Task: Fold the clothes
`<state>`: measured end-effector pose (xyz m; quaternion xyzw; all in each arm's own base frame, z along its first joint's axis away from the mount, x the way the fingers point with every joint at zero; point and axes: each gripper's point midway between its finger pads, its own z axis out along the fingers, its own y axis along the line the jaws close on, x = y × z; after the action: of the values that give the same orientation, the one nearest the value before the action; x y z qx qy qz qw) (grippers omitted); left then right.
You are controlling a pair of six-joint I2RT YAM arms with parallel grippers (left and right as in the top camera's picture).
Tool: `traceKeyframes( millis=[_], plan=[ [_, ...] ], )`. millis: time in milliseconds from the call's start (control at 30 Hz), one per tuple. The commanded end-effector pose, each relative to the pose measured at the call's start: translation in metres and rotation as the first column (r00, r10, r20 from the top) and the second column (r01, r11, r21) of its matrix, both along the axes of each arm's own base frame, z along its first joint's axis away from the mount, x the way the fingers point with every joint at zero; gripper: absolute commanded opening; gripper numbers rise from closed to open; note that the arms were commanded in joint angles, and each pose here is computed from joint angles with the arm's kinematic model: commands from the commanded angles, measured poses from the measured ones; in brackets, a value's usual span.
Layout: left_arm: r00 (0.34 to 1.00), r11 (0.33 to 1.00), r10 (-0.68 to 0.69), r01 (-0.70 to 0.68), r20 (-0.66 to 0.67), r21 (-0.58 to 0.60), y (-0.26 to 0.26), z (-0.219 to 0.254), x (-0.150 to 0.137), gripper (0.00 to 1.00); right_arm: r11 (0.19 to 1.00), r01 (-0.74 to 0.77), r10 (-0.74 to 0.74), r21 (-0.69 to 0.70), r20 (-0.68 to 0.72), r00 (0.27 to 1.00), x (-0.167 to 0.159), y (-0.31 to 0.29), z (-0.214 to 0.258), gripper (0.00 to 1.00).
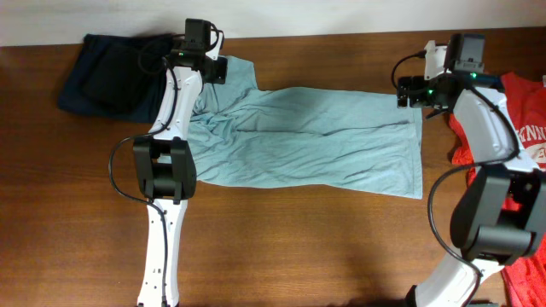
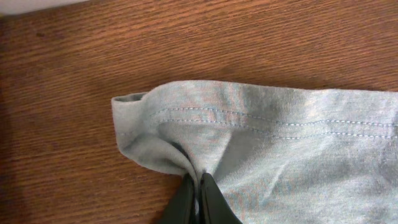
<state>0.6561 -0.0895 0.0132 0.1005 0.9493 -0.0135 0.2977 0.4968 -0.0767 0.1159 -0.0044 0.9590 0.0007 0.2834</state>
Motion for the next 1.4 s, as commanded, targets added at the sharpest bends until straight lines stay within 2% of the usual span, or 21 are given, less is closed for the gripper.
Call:
traceKeyframes(
  millis=[0,67,167,300,567,833,967,1067,1133,1200,1233,1300,1367],
  plan=[
    [1.0,1.0,0.003,-0.003,-0.001,0.01,0.005,-0.005,0.002,0.06,0.999,-0.021,0.019,0.03,0.034,0.999,0.011,0.004,-0.001,0.99],
    [1.0,1.0,0.003,-0.003,-0.002,0.011,0.005,-0.005,0.002,0.06,1.0,-0.019,0.017,0.017,0.082,0.996,0.021,0.001,0.006,0.99],
    [1.0,1.0,0.004,-0.004,-0.004,0.011,0.006,-0.006,0.001,0.06,1.0,-0.002,0.003,-0.013,0.121,0.993,0.035,-0.006,0.0,0.9],
    [1.0,1.0,0.003,-0.003,-0.008,0.012,0.005,-0.006,0.0,0.06,0.998,0.039,-0.033,-0.057,0.104,0.994,0.044,-0.019,-0.028,0.91],
    [1.0,1.0,0.004,-0.004,-0.016,0.013,0.006,-0.007,-0.001,0.07,0.99,0.083,-0.082,-0.116,0.016,0.997,0.046,-0.034,-0.096,0.99],
    [1.0,1.0,0.004,-0.003,-0.023,0.014,0.006,-0.008,-0.003,0.07,0.986,0.106,-0.098,-0.126,0.065,0.993,0.056,-0.042,-0.096,0.99],
    [1.0,1.0,0.004,-0.004,-0.023,0.014,0.006,-0.008,-0.003,0.07,0.982,0.174,-0.173,-0.075,0.013,0.985,0.046,-0.051,-0.119,0.99],
    [1.0,1.0,0.006,-0.005,-0.023,0.017,0.007,-0.008,-0.003,0.08,0.988,0.153,-0.154,-0.028,-0.018,0.988,0.041,-0.046,-0.129,0.98],
    [1.0,1.0,0.006,-0.005,-0.023,0.018,0.007,-0.008,-0.003,0.07,0.989,0.147,-0.147,-0.016,-0.02,0.989,0.041,-0.044,-0.13,0.94],
    [1.0,1.0,0.006,-0.005,-0.023,0.018,0.007,-0.008,-0.003,0.08,0.99,0.141,-0.141,-0.006,-0.019,0.99,0.041,-0.042,-0.129,0.84],
    [1.0,1.0,0.006,-0.006,-0.023,0.017,0.007,-0.008,-0.003,0.07,0.991,0.131,-0.13,0.01,-0.02,0.991,0.041,-0.039,-0.13,0.72],
    [1.0,1.0,0.006,-0.005,-0.023,0.017,0.007,-0.008,-0.003,0.08,0.992,0.119,-0.118,0.03,-0.023,0.993,0.041,-0.035,-0.13,0.67],
    [1.0,1.0,0.006,-0.006,-0.022,0.017,0.007,-0.008,-0.002,0.08,0.993,0.115,-0.114,0.035,-0.022,0.993,0.041,-0.033,-0.13,0.52]
  ],
)
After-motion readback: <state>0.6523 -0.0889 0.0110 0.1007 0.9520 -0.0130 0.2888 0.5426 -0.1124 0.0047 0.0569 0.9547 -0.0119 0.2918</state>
